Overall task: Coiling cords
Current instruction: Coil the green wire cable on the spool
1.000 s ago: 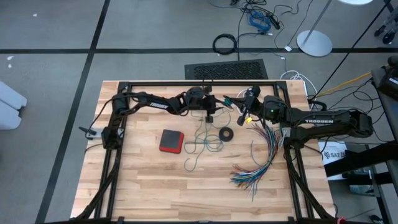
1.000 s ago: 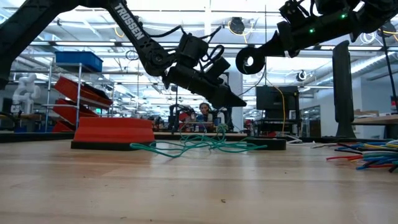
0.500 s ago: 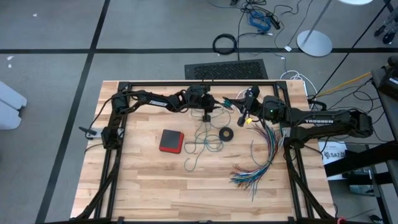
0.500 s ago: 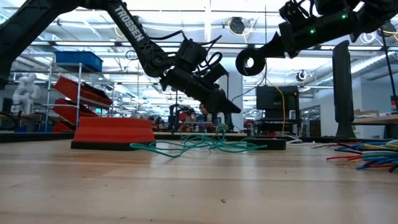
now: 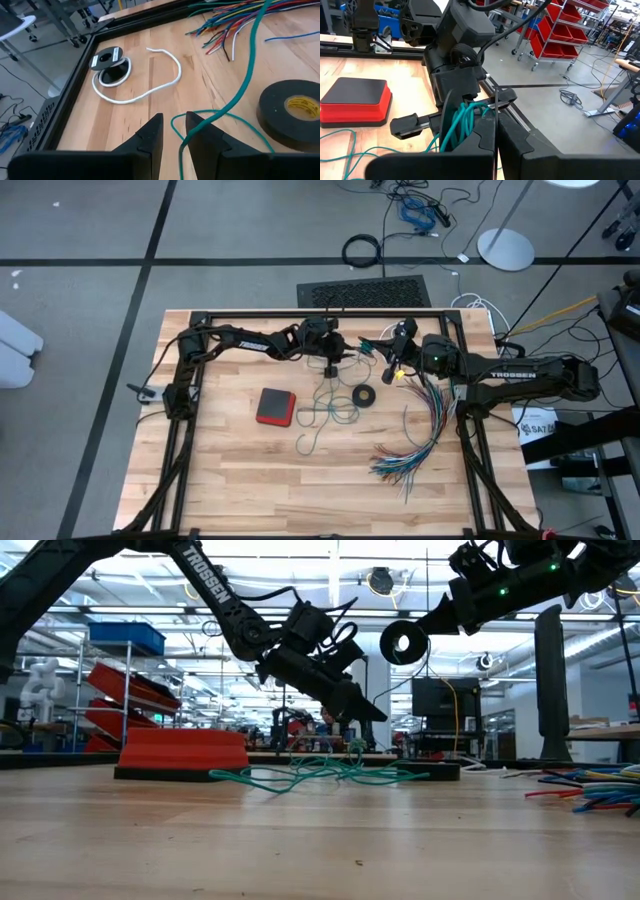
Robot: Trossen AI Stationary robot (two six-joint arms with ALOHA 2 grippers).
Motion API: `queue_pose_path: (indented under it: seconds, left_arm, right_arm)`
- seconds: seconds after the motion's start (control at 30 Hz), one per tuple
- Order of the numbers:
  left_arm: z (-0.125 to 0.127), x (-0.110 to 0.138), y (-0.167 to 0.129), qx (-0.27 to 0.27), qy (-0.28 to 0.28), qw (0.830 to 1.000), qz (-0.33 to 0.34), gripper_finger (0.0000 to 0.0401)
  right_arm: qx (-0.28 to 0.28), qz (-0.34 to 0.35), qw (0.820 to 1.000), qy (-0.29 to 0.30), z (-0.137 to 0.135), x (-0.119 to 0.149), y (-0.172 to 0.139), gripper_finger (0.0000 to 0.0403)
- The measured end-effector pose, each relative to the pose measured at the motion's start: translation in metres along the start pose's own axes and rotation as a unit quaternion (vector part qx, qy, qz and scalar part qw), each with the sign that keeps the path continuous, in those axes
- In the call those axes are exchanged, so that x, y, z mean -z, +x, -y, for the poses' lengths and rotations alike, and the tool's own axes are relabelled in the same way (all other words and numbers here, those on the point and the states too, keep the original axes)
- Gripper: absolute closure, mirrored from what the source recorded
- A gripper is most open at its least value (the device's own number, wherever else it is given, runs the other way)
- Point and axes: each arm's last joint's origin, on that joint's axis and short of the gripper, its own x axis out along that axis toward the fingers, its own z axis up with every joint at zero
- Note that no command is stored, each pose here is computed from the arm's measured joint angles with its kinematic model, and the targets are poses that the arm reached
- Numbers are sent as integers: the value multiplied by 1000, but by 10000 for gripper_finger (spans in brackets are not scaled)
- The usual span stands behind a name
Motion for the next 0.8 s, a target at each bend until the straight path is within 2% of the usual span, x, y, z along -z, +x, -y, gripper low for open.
queue_pose_path:
  seconds: [0.8]
  left_arm:
    - [-5, -2, -13, 23, -18, 999, -36, 311]
  right_arm:
    - [1, 1, 1000, -4, 0, 0, 0, 403]
